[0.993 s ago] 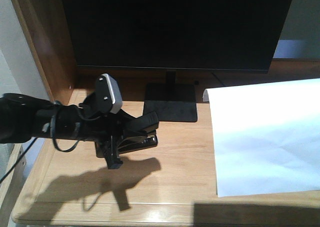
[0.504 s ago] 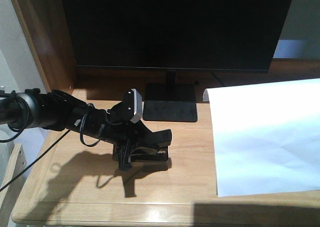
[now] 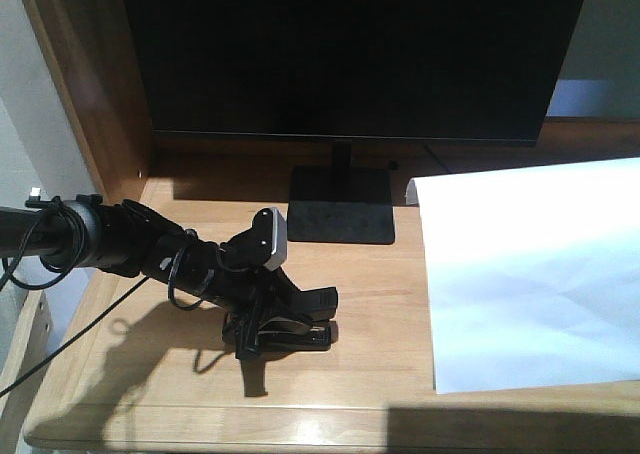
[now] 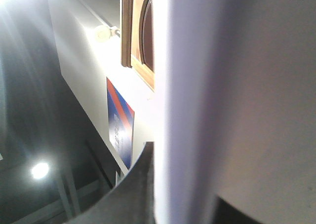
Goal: Grab stapler and paper to desk for stapling
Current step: 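Set the black stapler down on the desk with the left gripper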
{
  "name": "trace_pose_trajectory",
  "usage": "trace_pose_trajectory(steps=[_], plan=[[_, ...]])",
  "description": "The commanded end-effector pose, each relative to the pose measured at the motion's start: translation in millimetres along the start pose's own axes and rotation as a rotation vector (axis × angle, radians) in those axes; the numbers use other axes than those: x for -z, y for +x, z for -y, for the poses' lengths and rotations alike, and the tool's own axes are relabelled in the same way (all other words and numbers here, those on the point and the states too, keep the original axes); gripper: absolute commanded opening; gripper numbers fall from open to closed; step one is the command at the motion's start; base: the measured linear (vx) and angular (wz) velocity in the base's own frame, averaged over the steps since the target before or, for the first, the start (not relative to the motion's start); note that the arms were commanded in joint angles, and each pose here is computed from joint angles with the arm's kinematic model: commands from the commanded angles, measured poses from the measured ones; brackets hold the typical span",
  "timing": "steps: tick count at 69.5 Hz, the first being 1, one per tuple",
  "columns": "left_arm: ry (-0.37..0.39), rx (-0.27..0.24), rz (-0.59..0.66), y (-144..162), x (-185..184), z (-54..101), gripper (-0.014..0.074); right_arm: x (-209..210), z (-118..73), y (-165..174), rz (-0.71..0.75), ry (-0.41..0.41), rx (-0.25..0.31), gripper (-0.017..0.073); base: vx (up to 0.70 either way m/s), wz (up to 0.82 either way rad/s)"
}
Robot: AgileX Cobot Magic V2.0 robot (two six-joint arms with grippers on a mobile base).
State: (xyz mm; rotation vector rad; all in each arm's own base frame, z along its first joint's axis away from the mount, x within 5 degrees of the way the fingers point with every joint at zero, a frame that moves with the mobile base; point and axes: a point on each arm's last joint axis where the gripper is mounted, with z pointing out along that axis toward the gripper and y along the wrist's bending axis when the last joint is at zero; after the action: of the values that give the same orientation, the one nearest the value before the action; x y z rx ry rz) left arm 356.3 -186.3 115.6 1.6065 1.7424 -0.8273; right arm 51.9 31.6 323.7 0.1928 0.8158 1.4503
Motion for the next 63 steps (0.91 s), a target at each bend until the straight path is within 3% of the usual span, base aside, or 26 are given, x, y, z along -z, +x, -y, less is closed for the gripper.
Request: trace_pose_trajectory(steps=[1,15,30,48,55,63], plan=[[-0.048,-0.043,0.082,-27,17,-4.9,0.0006,-5,-8.3,-4,0.018,-0.057,0.012,-0.0006,0.0,0.0],[-0.049,-0.042,0.083,-27,17,-5.0,0.0085,-5,-8.3,-4,0.018,-0.057,0.012,-0.0006,0.0,0.0],[-0.05,-0.031,0.083,-26,17,-5.3,0.0306,-5,-8.3,-4,0.018,-0.057,0.012,-0.0006,0.0,0.0],[-0.081,0.124,0.07,-25,18,-8.5,0.0656,-5,-8.3,-4,0.018,-0.057,0.012,-0.0006,0.0,0.0],[-0.084,0.114,0.08,-30,22,-8.2,0.0725,-5,-8.3,-4,0.018,-0.057,0.012,-0.0006,0.0,0.0],[-0.098,0.088,0.095,-41,31,-6.3,0.0721,-5,-8.3,-4,0.018,-0.057,0.012,-0.0006,0.0,0.0]])
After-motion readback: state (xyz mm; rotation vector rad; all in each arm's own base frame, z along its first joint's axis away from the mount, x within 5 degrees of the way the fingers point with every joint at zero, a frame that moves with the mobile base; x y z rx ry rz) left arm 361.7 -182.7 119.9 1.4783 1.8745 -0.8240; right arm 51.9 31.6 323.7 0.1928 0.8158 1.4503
